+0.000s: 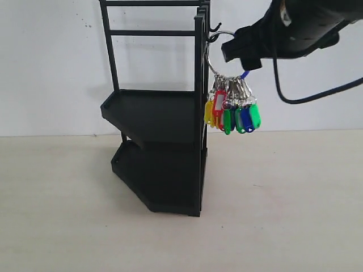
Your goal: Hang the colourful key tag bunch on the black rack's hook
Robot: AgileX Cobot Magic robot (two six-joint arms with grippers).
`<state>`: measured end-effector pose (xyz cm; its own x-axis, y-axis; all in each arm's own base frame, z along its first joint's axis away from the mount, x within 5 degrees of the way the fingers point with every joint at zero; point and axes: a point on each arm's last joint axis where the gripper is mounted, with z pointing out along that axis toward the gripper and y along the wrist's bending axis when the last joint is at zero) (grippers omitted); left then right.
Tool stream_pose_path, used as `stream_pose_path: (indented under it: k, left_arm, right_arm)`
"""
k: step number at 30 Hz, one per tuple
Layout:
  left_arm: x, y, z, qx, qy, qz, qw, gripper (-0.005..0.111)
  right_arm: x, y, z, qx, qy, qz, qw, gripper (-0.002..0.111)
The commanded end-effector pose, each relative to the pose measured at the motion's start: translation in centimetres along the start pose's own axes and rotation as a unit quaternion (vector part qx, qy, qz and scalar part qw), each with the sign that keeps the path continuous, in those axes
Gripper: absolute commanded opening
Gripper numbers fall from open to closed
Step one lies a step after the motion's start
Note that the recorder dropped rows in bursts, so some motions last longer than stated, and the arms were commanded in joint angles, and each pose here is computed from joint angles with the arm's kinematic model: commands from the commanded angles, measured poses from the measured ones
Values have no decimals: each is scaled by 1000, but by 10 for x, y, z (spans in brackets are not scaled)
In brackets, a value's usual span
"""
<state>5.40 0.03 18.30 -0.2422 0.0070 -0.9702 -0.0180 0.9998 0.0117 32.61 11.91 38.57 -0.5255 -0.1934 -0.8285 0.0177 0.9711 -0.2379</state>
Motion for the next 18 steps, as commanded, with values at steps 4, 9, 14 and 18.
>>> stream_pose_path:
  k: [4,9,14,18]
  left_arm:
    - [-2,0,0,-1,-10,-9,1000,4]
    - [-2,0,0,-1,-10,-9,1000,4]
    - [-2,0,0,-1,-10,-9,1000,4]
    - [-2,0,0,-1,-10,-9,1000,4]
  right_arm:
    - [-3,-26,-46,-9,12,24,1000,41]
    - [1,-42,-71,1,33,49,998,0]
    - [12,-64,-96,36,82,44,995,0]
    - [14,-81,-128,19,57,47,997,0]
